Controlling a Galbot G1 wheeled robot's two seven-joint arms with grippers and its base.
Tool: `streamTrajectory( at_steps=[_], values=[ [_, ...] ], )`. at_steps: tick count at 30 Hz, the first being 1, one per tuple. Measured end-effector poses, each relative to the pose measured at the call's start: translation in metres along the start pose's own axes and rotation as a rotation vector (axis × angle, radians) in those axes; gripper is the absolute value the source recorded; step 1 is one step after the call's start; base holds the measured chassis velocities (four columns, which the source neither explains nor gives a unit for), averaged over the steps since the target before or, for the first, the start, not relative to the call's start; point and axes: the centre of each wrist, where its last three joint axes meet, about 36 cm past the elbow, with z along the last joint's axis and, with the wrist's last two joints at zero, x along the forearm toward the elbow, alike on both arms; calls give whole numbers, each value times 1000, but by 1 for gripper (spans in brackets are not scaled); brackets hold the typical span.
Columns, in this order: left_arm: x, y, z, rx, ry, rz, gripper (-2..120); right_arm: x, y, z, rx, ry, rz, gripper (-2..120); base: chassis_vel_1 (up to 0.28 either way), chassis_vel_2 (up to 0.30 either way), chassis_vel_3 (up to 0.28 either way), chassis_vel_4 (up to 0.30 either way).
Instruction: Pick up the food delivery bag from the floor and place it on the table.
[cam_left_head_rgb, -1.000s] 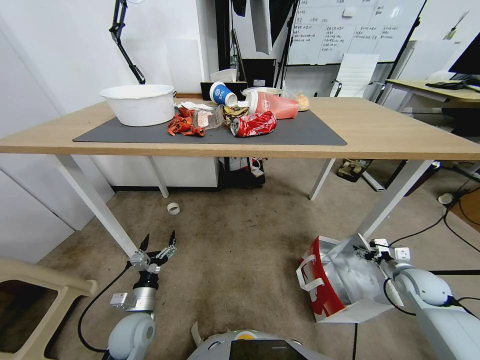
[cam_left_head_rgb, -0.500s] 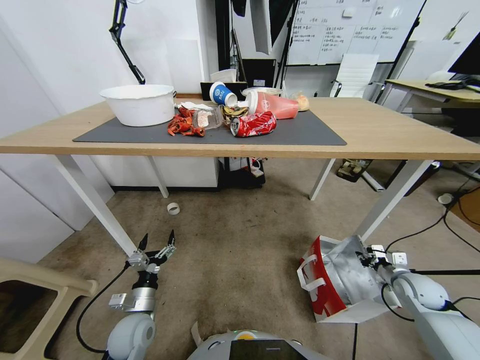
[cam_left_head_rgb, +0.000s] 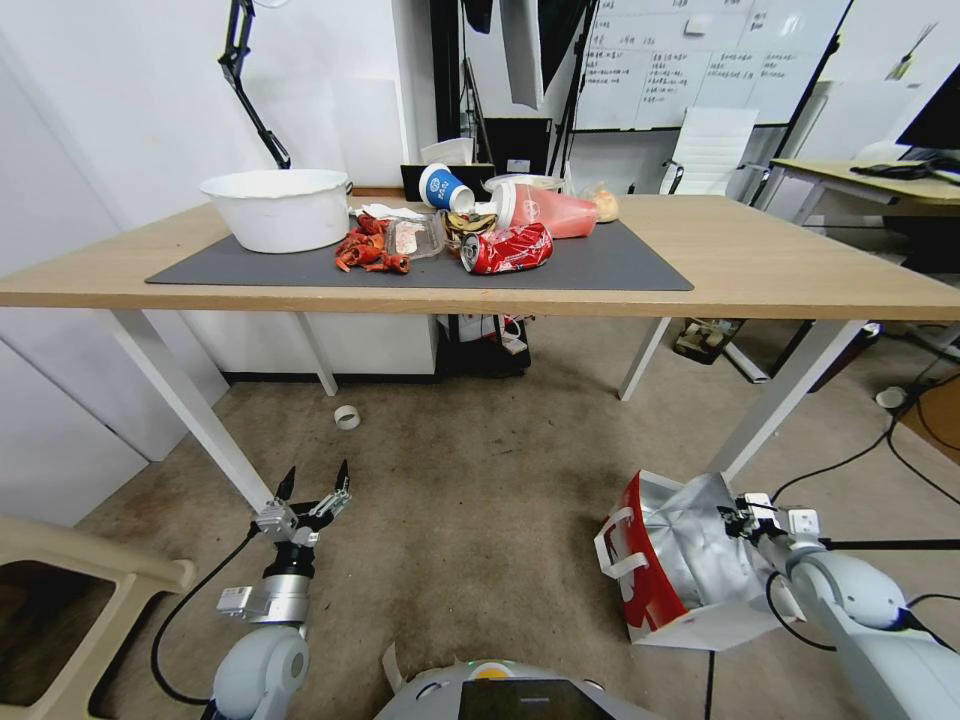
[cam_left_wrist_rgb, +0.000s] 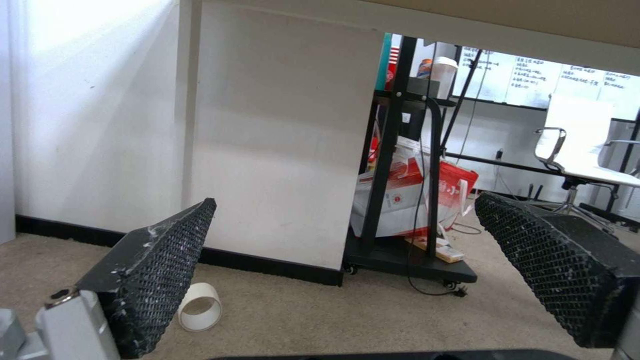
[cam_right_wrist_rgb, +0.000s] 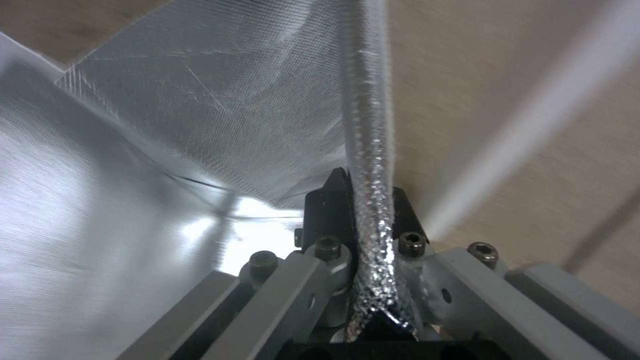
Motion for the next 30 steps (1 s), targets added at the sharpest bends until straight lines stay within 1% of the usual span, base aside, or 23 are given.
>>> streamTrajectory(
  at_steps=[1,2,3,5,6,7,8,9,10,11,12,13,16,17,19,21,22,24,25,27,30],
  values=[
    [0,1,-1,-2,-5,-1,100,6,9,-10,6,-12,-35,0,0,0,0,0],
    [-2,3,-2,-1,-15,-6,100,21,33,-36,36,-48,-114,0,0,0,0,0],
    [-2,3,-2,-1,-15,-6,100,21,33,-36,36,-48,-114,0,0,0,0,0],
    [-3,6,-4,-1,-22,-10,100,37,56,-61,78,-80,-181,0,0,0,0,0],
    [-3,6,-4,-1,-22,-10,100,37,56,-61,78,-80,-181,0,0,0,0,0],
    [-4,7,-5,0,-26,-11,100,44,66,-71,101,-90,-212,0,0,0,0,0],
    [-5,7,-6,11,-31,-14,100,59,83,-91,142,-110,-265,0,0,0,0,0],
    [-5,7,-6,16,-33,-16,100,67,92,-101,166,-122,-291,0,0,0,0,0],
    [-5,7,-6,16,-33,-16,100,67,92,-101,166,-122,-291,0,0,0,0,0],
    [-5,7,-6,18,-34,-16,100,72,98,-107,179,-129,-306,0,0,0,0,0],
    [-5,6,-6,22,-34,-16,100,83,108,-116,205,-139,-335,0,0,0,0,0],
    [-5,6,-6,22,-34,-16,100,83,108,-116,205,-139,-335,0,0,0,0,0],
    [-8,3,-8,28,-43,-12,100,105,128,-129,275,-160,-394,0,0,0,0,0],
    [-8,3,-8,28,-43,-12,100,105,128,-129,275,-160,-394,0,0,0,0,0],
    [-9,3,-10,28,-49,-9,100,116,135,-137,320,-175,-430,0,0,0,0,0],
    [-9,3,-10,28,-50,-9,100,117,136,-138,324,-177,-433,0,0,0,0,0],
    [-10,3,-12,26,-56,-7,100,128,142,-148,386,-192,-473,0,0,0,0,0],
    [-10,4,-15,24,-62,-7,100,136,146,-158,445,-201,-503,0,0,0,0,0],
    [-10,4,-15,24,-62,-7,100,136,146,-158,445,-201,-503,0,0,0,0,0],
    [-10,5,-18,24,-69,-9,100,142,147,-171,485,-212,-523,0,0,0,0,0],
    [-10,5,-19,24,-73,-8,100,144,147,-176,498,-218,-526,0,0,0,0,0]
  ],
)
